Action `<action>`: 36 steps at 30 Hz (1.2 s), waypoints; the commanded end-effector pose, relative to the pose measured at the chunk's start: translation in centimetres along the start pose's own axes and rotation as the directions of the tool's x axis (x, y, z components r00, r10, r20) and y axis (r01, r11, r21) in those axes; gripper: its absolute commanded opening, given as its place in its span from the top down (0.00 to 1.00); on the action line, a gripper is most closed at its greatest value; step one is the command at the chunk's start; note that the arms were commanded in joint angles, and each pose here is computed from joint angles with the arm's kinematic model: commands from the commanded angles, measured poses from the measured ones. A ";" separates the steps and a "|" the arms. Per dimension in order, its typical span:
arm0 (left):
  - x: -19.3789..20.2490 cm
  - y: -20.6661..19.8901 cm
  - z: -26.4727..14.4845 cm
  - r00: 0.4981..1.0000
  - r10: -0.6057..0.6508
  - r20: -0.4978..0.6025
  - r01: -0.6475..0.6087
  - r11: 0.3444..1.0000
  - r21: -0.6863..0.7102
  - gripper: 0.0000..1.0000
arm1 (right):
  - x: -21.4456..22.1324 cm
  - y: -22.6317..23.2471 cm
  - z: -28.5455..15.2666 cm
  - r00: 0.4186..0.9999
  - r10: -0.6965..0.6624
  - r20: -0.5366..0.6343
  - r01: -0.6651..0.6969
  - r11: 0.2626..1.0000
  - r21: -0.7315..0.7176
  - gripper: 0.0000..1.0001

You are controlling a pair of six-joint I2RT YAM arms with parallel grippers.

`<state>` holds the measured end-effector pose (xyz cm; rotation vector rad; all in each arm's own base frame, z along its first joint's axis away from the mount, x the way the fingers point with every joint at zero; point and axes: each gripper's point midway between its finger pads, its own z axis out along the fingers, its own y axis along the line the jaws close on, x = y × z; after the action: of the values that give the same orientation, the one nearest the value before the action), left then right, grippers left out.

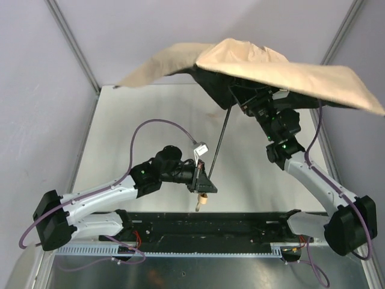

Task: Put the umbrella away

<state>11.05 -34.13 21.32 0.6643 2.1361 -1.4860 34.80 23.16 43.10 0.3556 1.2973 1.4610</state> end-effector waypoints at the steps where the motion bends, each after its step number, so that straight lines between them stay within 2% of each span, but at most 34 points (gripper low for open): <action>1: -15.3 -3.7 -3.4 0.862 0.146 0.485 -0.142 0.989 -0.045 1.00 | 12.1 0.6 -6.9 0.898 0.082 -0.432 -0.087 0.996 0.008 1.00; 6: -15.7 -3.2 -3.2 0.858 0.129 0.497 -0.114 0.992 -0.061 1.00 | 14.0 -0.3 -8.9 0.887 0.085 -0.454 -0.073 0.996 0.043 1.00; 11: -15.4 -1.9 -2.2 0.872 0.024 0.489 -0.002 0.999 -0.047 1.00 | 10.4 -2.1 -8.3 0.913 0.074 -0.400 -0.055 0.997 0.057 1.00; 13: -15.4 -1.2 -1.7 0.874 -0.006 0.485 0.035 0.998 -0.052 1.00 | 10.2 -3.0 -8.3 0.908 0.088 -0.408 -0.061 0.995 0.080 1.00; 21: -17.6 2.6 -1.6 0.849 -0.123 0.514 0.182 0.981 -0.066 1.00 | 16.2 -3.6 -10.0 0.862 0.130 -0.490 -0.088 0.990 0.108 1.00; 29: -17.7 4.0 -2.3 0.837 -0.125 0.532 0.202 0.975 -0.089 1.00 | 18.1 -3.4 -9.9 0.843 0.197 -0.500 -0.179 0.980 0.085 1.00; 36: -17.9 4.3 -2.2 0.843 -0.111 0.527 0.190 0.977 -0.098 1.00 | 19.1 -5.0 -9.8 0.842 0.201 -0.501 -0.157 0.979 0.131 1.00</action>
<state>22.34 -34.03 23.73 0.1432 2.1576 -1.4177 26.10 31.50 27.42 0.2897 1.7385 1.6195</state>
